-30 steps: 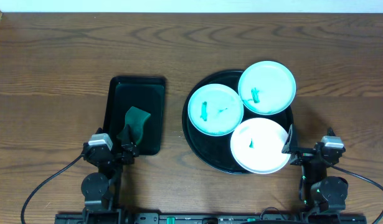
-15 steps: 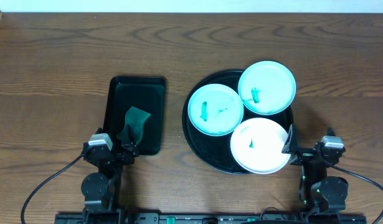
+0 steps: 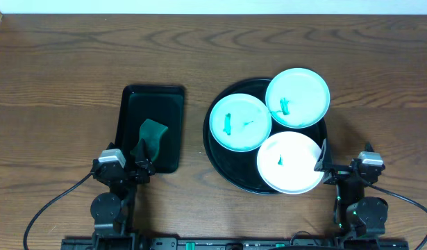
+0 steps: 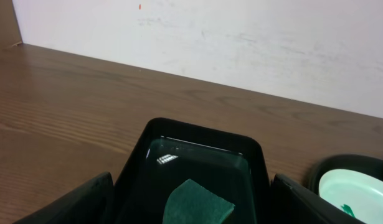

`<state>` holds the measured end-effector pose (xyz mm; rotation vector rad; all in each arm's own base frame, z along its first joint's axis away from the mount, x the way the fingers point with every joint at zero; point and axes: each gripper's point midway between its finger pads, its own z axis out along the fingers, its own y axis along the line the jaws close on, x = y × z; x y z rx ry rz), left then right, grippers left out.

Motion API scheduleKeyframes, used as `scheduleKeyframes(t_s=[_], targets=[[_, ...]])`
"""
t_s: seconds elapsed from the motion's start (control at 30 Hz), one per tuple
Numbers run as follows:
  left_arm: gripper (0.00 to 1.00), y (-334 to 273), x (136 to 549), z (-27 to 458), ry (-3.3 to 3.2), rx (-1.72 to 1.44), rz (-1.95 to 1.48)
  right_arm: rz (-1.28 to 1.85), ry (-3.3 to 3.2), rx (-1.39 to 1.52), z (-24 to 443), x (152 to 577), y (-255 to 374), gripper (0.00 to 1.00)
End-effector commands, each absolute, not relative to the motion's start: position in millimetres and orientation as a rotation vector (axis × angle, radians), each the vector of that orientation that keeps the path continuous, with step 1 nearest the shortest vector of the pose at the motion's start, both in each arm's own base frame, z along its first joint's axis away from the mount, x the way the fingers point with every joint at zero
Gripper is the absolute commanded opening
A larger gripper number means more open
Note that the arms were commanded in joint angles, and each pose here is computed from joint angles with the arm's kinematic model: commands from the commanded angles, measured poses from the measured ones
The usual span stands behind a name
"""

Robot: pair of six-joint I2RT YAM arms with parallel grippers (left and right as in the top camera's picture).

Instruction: Clean dirty plates on tray and stack at the side

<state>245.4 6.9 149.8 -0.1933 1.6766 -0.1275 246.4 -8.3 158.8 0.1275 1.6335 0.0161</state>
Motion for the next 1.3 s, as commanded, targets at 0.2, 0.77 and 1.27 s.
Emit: scheduleKeyframes(t_s=[0.2, 0.77, 1.27], targets=[[0.8, 8, 244, 133, 1.732, -0.196, -0.112, 0.0, 1.636, 0.162, 157, 246, -15, 0.99], [0.8, 8, 244, 140, 1.719, -0.193, -0.112, 0.046, 1.637, 0.159, 157, 247, -10, 0.99], [0.8, 8, 240, 147, 1.858, -0.123, -0.041, 0.214, 1.714, 0.009, 156, 246, 26, 0.99]])
